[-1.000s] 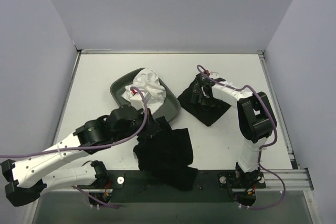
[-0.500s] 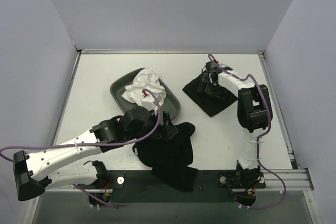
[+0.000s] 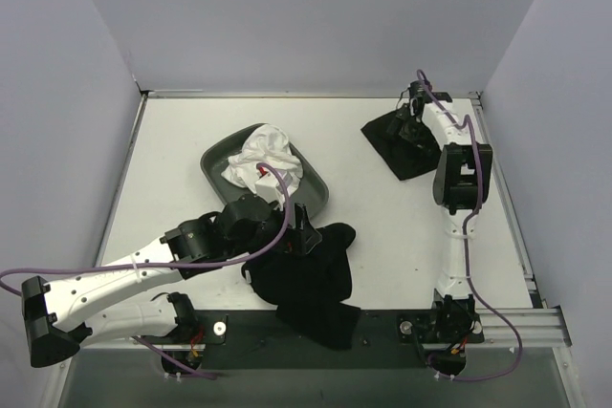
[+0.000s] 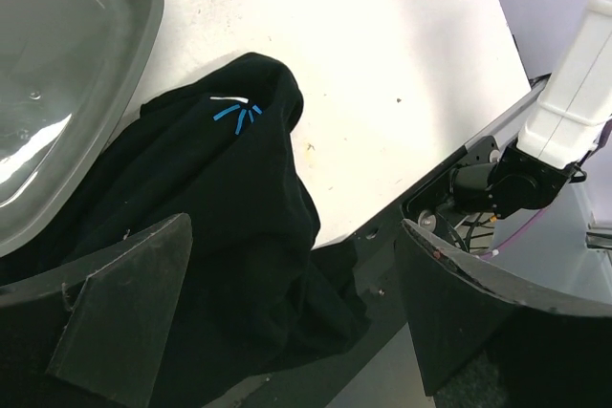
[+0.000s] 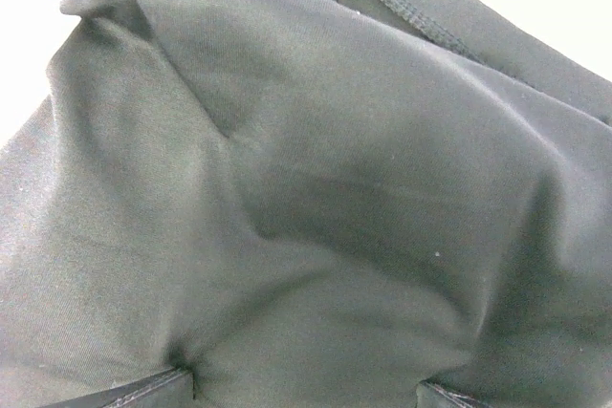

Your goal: Fold and stack the t-shirts

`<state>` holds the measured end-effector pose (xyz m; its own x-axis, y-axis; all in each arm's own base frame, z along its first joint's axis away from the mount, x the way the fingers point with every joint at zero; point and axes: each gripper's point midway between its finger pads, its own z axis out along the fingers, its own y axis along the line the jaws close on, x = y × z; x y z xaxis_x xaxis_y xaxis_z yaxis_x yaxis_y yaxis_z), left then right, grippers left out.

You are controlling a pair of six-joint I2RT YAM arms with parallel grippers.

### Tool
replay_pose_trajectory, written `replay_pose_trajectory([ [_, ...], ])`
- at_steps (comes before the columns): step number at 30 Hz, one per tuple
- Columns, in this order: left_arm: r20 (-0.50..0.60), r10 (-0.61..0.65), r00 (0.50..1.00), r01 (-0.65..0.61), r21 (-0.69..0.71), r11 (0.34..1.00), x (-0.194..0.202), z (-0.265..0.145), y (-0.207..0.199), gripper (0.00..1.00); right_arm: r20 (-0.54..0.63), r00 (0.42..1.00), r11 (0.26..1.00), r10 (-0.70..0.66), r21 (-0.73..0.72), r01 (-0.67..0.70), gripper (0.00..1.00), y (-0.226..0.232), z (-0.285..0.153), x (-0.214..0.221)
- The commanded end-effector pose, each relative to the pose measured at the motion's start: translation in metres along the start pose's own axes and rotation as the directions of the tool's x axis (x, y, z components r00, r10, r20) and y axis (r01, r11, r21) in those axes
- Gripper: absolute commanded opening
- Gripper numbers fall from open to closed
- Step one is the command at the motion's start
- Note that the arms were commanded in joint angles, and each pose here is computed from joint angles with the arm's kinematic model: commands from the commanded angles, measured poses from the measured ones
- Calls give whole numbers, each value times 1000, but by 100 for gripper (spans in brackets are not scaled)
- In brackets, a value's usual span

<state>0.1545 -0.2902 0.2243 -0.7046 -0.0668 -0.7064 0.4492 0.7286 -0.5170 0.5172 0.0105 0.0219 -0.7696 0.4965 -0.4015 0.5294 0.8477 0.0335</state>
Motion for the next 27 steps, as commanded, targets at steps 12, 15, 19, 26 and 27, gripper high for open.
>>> replay_pose_trajectory([
  [12, 7, 44, 999, -45, 12, 999, -3, 0, -2, 97, 124, 976, 983, 180, -59, -173, 100, -58, -8, -106],
  [15, 4, 48, 999, -48, 15, 999, -4, 1, -4, 97, 158, 971, 981, 180, -102, -165, 100, -56, -18, -111],
  [19, -1, 55, 999, -54, 21, 998, -3, 3, -5, 97, 189, 976, 992, 109, -82, -95, 100, -50, -28, -98],
  [26, 19, 39, 999, -39, 45, 998, -4, 0, -8, 97, 352, 934, 974, 68, -225, 14, 100, -20, -84, -52],
  [27, 21, 35, 999, -36, 49, 998, -4, 0, -8, 97, 376, 924, 968, 68, -247, 29, 100, -14, -90, -52],
])
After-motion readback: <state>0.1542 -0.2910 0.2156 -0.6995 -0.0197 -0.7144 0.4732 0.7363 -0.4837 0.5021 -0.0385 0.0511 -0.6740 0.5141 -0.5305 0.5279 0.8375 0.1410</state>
